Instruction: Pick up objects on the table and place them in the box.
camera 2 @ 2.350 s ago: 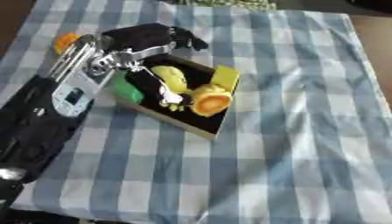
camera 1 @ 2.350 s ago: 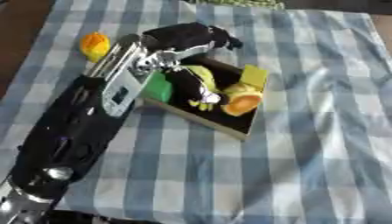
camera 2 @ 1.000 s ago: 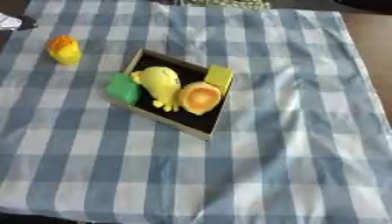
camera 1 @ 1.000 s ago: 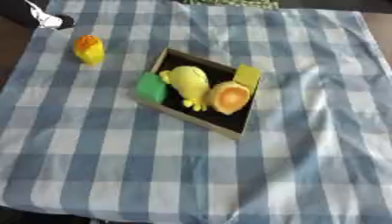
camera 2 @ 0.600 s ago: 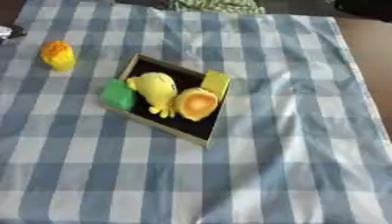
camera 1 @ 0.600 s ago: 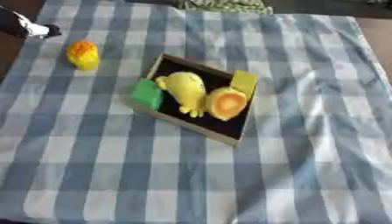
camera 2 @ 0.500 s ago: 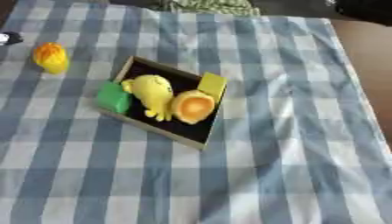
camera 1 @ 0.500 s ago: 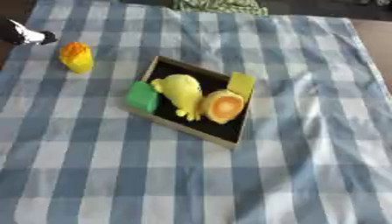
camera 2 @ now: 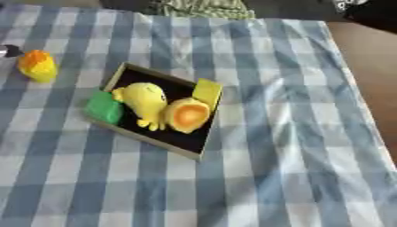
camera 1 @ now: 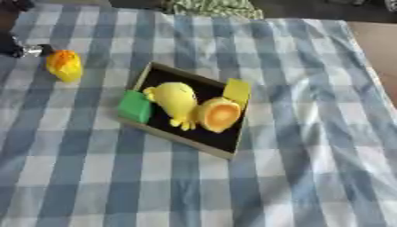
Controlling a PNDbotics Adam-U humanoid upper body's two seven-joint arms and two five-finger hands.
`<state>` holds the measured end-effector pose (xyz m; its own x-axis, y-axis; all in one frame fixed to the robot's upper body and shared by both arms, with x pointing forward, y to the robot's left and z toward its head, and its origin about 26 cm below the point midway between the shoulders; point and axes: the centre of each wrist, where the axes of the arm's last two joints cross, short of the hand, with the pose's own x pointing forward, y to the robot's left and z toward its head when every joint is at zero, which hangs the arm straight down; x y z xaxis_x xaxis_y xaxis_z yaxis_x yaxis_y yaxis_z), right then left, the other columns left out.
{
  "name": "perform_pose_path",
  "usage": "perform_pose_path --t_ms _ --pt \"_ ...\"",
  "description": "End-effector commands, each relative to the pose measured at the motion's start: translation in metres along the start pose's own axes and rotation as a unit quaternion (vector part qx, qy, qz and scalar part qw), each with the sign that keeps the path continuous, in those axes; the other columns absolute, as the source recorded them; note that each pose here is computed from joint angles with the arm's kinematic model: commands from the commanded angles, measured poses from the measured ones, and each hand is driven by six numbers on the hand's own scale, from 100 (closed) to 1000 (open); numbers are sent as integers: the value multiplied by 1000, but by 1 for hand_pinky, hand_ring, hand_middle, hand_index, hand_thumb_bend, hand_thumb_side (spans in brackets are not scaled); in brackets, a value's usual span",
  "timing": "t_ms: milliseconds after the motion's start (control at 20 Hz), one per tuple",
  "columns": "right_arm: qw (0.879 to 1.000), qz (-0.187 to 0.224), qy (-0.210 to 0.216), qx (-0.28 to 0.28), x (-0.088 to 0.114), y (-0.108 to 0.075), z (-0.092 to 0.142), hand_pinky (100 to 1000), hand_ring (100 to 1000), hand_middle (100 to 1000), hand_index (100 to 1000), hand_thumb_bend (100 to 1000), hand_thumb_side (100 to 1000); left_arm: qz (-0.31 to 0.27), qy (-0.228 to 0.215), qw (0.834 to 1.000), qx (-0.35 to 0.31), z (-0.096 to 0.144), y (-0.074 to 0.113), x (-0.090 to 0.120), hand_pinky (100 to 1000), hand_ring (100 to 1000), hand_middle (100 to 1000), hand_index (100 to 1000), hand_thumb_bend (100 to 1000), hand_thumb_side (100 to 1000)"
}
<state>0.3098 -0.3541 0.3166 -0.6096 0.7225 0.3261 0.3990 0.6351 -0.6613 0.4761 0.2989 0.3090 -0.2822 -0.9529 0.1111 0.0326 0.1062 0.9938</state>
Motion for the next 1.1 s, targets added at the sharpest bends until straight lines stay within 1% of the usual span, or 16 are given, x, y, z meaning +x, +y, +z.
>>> perform_pose_path --t_ms 50,250,450,650,800,850,900,950,1100 --pt "1000 10 -10 -7 5 -9 -5 850 671 639 751 100 333 -5 2 1000 0 -2 11 3 932 870 812 903 620 457" --pt "1000 7 -11 -7 5 -8 -5 850 670 638 750 100 347 1 15 1000 -19 -12 -1 6 926 865 804 898 605 468" --pt "1000 4 -11 -8 5 -7 -6 850 669 636 749 100 366 -4 30 999 -25 -19 -12 8 916 859 798 895 616 457" --pt "1000 1 -11 -8 5 -6 -7 850 668 635 748 100 387 -20 42 999 -23 -22 -19 8 905 852 795 893 623 436" --pt "1000 0 -8 -4 4 -5 -6 850 666 634 747 100 382 -33 53 998 -14 -22 -18 7 903 852 798 896 623 403" --pt "1000 0 -7 -4 3 -5 -6 851 666 634 747 100 383 -35 58 998 -10 -22 -18 7 902 851 797 896 607 397" --pt "1000 -1 -7 -3 3 -4 -6 851 666 634 747 100 382 -36 62 997 -6 -22 -19 6 900 847 793 893 568 382" --pt "1000 -1 -7 -2 3 -4 -6 851 666 634 747 100 382 -35 66 997 -3 -22 -19 5 899 846 792 892 564 377" --pt "1000 -2 -6 -1 2 -4 -6 851 666 634 747 100 380 -26 74 997 0 -23 -22 4 892 834 776 881 470 370"
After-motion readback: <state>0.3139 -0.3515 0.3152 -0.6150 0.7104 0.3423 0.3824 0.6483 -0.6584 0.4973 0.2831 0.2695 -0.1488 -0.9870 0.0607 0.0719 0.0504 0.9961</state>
